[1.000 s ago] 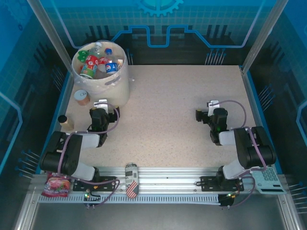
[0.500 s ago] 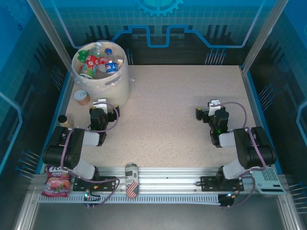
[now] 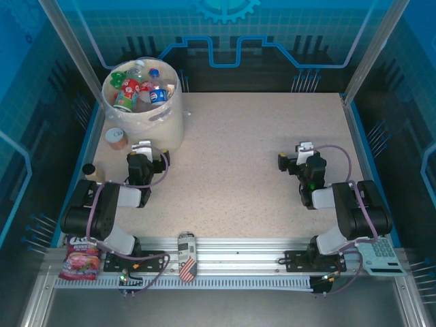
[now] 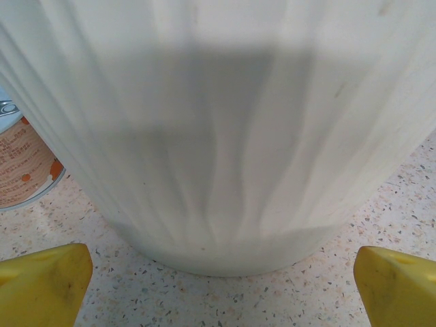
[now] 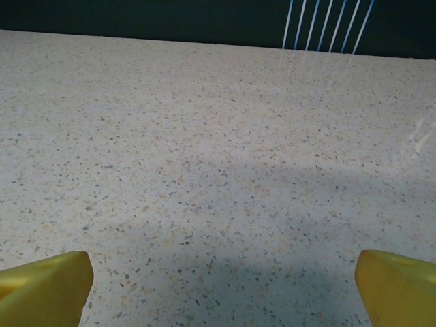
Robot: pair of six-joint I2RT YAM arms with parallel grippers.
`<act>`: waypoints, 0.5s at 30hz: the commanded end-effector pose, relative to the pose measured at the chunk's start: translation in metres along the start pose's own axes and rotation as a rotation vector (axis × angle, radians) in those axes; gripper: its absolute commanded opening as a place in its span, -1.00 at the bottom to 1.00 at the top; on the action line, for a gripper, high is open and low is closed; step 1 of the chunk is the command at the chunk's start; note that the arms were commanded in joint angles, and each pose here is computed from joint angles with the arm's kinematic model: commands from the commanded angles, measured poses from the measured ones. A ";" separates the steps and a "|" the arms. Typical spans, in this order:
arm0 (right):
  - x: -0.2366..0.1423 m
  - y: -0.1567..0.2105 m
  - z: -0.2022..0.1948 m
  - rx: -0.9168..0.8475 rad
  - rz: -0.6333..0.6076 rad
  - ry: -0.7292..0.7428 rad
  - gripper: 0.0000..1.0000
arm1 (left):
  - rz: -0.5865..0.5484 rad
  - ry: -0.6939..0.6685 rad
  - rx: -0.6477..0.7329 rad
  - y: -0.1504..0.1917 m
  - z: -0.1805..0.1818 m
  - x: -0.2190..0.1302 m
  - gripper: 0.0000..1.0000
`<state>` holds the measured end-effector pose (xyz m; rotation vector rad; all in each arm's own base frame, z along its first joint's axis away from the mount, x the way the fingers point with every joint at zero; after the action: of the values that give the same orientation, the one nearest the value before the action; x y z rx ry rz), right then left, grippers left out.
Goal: Put the plastic bottles in the bin
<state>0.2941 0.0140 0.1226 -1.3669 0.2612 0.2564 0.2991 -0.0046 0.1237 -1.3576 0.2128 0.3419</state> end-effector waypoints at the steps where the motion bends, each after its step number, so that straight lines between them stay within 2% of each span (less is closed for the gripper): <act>1: 0.003 -0.009 0.000 0.009 -0.034 0.035 0.99 | -0.035 0.009 -0.011 -0.004 0.001 0.001 0.99; 15: 0.005 -0.010 0.003 -0.006 -0.025 0.033 0.99 | -0.035 0.010 -0.011 -0.005 0.001 0.001 0.98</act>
<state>0.2964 0.0132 0.1235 -1.3746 0.2882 0.2369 0.2991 -0.0046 0.1237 -1.3580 0.2124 0.3417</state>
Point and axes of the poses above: each hand's point on the last joint's axis, 136 mm out from that joint toward the fingers, its own x axis out along the fingers, its own z axis along the line the jaws close on, y = z × x, the point moved 10 cm from there along -x, back along the fingers, and after that the axes turned 14 degrees about x, right-handed, at the moved point
